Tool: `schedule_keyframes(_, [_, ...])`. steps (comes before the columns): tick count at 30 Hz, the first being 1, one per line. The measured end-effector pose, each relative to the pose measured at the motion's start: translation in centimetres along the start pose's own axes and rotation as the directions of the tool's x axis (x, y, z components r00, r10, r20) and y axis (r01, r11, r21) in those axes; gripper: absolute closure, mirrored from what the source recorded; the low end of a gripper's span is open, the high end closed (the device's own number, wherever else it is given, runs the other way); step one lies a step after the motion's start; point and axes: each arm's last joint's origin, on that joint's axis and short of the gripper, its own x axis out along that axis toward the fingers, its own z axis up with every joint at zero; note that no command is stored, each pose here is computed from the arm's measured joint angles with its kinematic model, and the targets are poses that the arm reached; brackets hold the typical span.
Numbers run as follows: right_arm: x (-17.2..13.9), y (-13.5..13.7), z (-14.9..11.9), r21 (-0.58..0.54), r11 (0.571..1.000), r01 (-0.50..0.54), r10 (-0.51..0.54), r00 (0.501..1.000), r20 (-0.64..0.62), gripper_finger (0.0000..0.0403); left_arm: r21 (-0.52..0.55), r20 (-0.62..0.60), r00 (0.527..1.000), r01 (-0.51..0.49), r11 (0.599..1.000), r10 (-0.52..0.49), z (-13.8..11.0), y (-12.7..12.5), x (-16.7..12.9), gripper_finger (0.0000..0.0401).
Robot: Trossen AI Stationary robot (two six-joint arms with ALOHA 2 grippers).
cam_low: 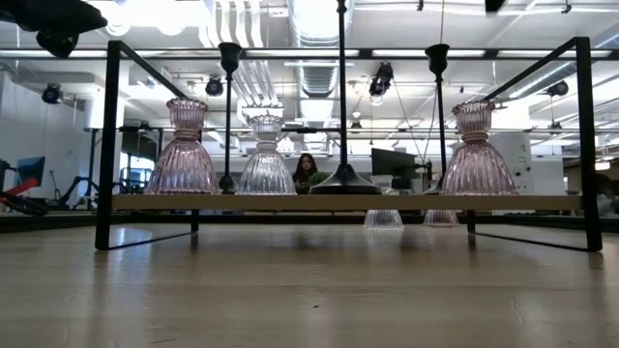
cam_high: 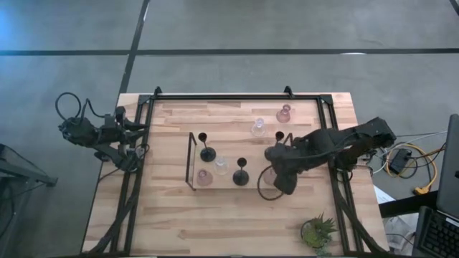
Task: Pick & Place candle stick holders
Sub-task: Put the transparent glass candle holder on the shelf
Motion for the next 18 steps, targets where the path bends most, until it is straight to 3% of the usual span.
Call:
schedule_keyframes(5, [-4.1, -0.1, 0.7, -0.059, 0.997, -0.047, 0.056, 0.985, 0.161, 0.0274, 0.0, 0.0, 1.0, 0.0, 1.0, 0.0, 0.0, 0.0, 0.0, 0.0312])
schedule_keyframes(10, [-7.5, -2.4, 3.1, -0.185, 0.982, -0.021, 0.077, 0.951, 0.301, 0.0282, 0.0, 0.0, 1.0, 0.0, 1.0, 0.0, 0.0, 0.0, 0.0, 0.0313])
schedule_keyframes(18, [-9.3, -8.3, 7.4, -0.323, 0.943, 0.079, 0.036, 0.942, 0.335, 0.0278, 0.0, 0.0, 1.0, 0.0, 1.0, 0.0, 0.0, 0.0, 0.0, 0.0313])
